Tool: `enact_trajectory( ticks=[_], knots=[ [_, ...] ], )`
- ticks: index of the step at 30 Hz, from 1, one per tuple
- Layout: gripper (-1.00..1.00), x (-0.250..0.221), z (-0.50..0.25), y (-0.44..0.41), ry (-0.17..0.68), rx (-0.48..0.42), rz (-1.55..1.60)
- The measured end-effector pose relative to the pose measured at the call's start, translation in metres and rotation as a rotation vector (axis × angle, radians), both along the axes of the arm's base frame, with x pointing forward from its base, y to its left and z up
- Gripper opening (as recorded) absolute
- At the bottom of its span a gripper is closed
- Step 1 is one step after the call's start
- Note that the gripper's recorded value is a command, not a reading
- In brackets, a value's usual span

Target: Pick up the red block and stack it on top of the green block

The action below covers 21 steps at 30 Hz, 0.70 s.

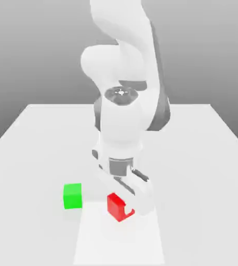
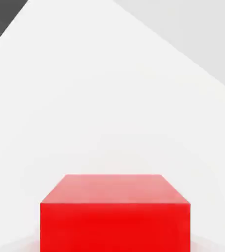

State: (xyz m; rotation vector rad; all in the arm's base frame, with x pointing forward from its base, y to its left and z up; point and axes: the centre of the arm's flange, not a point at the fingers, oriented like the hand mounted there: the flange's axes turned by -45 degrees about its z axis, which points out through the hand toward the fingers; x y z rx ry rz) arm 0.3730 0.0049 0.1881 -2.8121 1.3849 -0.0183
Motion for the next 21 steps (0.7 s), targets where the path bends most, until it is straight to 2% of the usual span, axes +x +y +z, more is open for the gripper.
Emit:
enact_trajectory(
  ticks=[6, 16, 21],
  knots=[
    [-1.0, -0.008, 0.021, -0.006, 0.012, -0.004, -0.029],
    [-1.0, -0.076, 0.047, -0.13, 0.013, -0.005, -0.904],
    [-1.0, -0.083, 0.015, -0.14, 0.011, -0.006, -0.983]
  ],
)
